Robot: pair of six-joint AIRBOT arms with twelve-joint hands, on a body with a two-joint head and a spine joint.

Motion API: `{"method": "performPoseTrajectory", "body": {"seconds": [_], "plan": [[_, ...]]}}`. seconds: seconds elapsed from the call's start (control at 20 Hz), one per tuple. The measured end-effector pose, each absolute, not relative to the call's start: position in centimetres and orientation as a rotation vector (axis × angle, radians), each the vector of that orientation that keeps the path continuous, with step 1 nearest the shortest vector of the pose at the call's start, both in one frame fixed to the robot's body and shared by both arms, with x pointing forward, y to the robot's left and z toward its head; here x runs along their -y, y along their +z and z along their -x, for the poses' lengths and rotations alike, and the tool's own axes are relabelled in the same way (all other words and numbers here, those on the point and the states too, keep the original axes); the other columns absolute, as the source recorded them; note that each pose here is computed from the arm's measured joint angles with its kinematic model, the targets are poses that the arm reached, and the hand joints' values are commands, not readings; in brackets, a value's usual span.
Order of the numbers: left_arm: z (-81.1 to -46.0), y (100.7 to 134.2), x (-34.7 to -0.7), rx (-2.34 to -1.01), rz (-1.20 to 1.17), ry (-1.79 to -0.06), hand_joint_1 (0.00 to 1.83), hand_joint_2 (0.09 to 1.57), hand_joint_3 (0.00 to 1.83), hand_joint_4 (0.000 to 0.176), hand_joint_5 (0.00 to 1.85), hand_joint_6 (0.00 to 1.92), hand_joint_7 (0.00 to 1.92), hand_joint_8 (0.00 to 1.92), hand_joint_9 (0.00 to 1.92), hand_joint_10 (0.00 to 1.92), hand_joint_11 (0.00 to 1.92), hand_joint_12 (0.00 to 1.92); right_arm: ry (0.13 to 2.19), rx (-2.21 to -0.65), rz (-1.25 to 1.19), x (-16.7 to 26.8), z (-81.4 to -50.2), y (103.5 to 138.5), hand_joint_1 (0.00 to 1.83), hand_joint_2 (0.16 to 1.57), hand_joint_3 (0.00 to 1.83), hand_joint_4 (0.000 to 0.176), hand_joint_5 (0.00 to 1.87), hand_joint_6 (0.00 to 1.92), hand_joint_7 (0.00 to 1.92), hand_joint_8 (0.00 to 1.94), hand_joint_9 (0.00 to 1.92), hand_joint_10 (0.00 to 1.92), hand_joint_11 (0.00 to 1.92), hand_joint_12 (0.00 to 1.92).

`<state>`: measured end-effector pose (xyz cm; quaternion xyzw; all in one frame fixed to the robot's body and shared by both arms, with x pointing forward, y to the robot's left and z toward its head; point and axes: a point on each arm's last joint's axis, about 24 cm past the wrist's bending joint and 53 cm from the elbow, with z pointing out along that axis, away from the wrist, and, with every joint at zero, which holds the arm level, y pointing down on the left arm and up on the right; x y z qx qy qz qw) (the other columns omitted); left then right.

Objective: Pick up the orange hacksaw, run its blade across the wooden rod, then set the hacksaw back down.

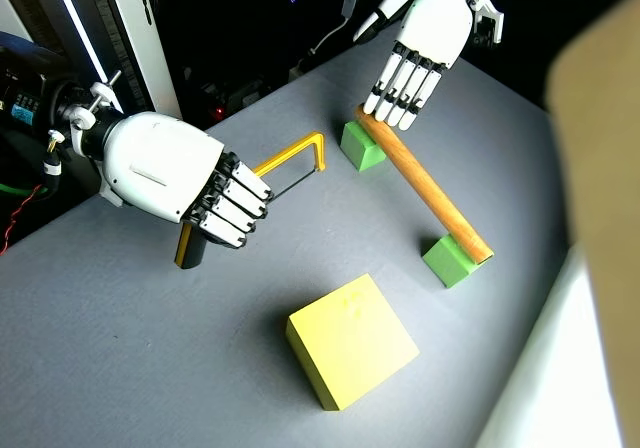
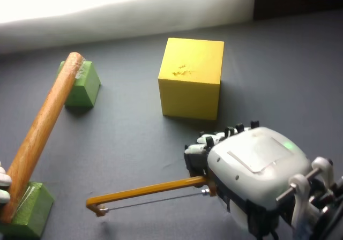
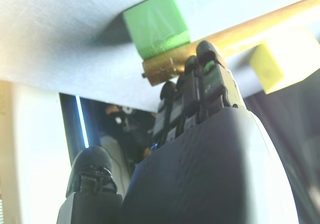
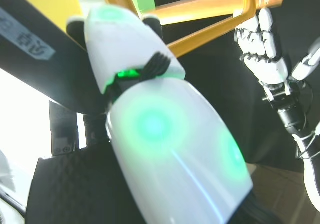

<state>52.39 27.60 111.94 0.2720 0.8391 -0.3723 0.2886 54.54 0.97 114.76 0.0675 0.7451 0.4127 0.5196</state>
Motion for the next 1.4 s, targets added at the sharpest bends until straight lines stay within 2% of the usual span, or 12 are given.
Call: {"method": "performPoseTrajectory", "body": {"seconds": [0.05,0.1,0.15,0.2,0.25,0.3,0.4,0.5,0.95,1.1,1.3,1.4], "plan": [[-52.4,111.9,-27.6,-2.24,-0.726,-0.994,0.0,1.2,0.0,0.0,0.09,0.0,0.06,0.0,0.06,0.0,0.0,0.26,0.988,-1.787,-0.174,-0.9,-54.3,114.5,1.45,1.29,0.0,0.0,0.58,1.36,0.5,1.49,0.59,1.6,0.68,1.92],[-52.4,111.9,-27.6,-2.24,-0.726,-0.994,0.0,1.2,0.0,0.0,0.08,0.0,0.05,0.0,0.05,0.0,0.0,0.24,0.988,-1.796,-0.183,-0.9,-54.1,114.0,1.12,1.34,0.0,0.0,0.57,1.53,0.45,0.99,0.45,1.28,0.45,1.75],[-52.4,111.9,-27.6,-2.24,-0.726,-0.993,0.0,1.2,0.0,0.0,0.08,0.0,0.06,0.0,0.06,0.0,0.0,0.24,0.993,-1.805,-0.193,-0.9,-53.9,113.6,1.03,1.37,0.0,0.0,0.54,1.61,0.45,0.69,0.39,1.12,0.34,1.71],[-52.4,111.9,-27.6,-2.24,-0.726,-0.993,0.0,1.2,0.0,0.0,0.08,0.0,0.06,0.0,0.06,0.0,0.0,0.24,0.992,-1.812,-0.194,-0.9,-53.8,113.4,1.03,1.37,0.0,0.0,0.54,1.61,0.45,0.69,0.39,1.12,0.34,1.71],[-52.4,111.9,-27.6,-2.24,-0.727,-0.993,0.0,1.2,0.0,0.0,0.08,0.0,0.06,0.0,0.06,0.0,0.0,0.24,0.993,-1.821,-0.205,-0.8,-53.7,113.0,1.13,1.27,0.0,0.0,0.45,0.54,0.37,0.13,0.25,0.59,0.06,1.58],[-52.4,111.9,-27.6,-2.24,-0.726,-0.994,0.0,1.2,0.0,0.0,0.08,0.0,0.07,0.0,0.07,0.0,0.0,0.25,0.994,-1.818,-0.211,-0.7,-53.7,113.0,1.13,1.25,0.0,0.0,0.49,0.35,0.35,0.04,0.26,0.39,0.01,1.52],[-52.4,111.9,-27.7,-2.24,-0.727,-0.992,0.0,1.2,0.0,0.0,0.07,0.0,0.05,0.0,0.06,0.0,0.0,0.22,0.983,-1.809,-0.237,-0.1,-53.7,112.9,1.05,1.25,0.0,0.0,0.5,0.11,0.25,0.0,0.24,0.11,0.0,1.28],[-52.5,112.0,-27.8,-2.24,-0.727,-0.988,0.0,1.2,0.0,0.0,0.08,0.0,0.06,0.0,0.06,0.0,0.0,0.24,0.977,-1.8,-0.251,0.2,-53.5,113.1,1.02,1.2,0.0,0.0,0.44,0.04,0.17,0.01,0.16,0.03,0.0,0.95],[-52.9,112.3,-27.2,-2.213,-0.711,-1.004,0.0,1.2,0.0,0.0,0.07,0.0,0.05,0.0,0.04,0.0,0.0,0.18,0.981,-1.783,-0.191,0.8,-53.8,114.3,0.82,1.12,0.0,0.0,0.14,0.0,0.0,0.0,0.0,0.0,0.0,0.15],[-53.1,112.6,-26.9,-2.19,-0.709,-1.008,0.0,1.2,0.0,0.0,0.08,0.0,0.06,0.0,0.05,0.0,0.0,0.2,1.013,-1.769,-0.15,1.1,-54.3,115.9,0.8,1.1,0.0,0.0,0.14,0.0,0.02,0.0,0.01,0.0,0.0,0.26],[-54.7,114.8,-25.2,-2.088,-0.628,-1.056,0.0,1.22,0.0,0.0,0.11,0.0,0.1,0.01,0.09,0.01,0.0,0.28,1.124,-1.633,0.004,0.6,-54.7,120.0,0.68,1.16,0.0,0.0,0.27,0.02,0.28,0.02,0.26,0.05,0.0,1.15],[-54.7,115.0,-24.9,-2.076,-0.628,-1.067,0.0,1.22,0.0,0.0,0.12,0.0,0.14,0.01,0.12,0.01,0.0,0.35,1.2,-1.603,0.105,-0.3,-54.8,121.7,0.65,1.18,0.01,0.0,0.3,0.02,0.32,0.02,0.3,0.05,0.0,1.22]]}}
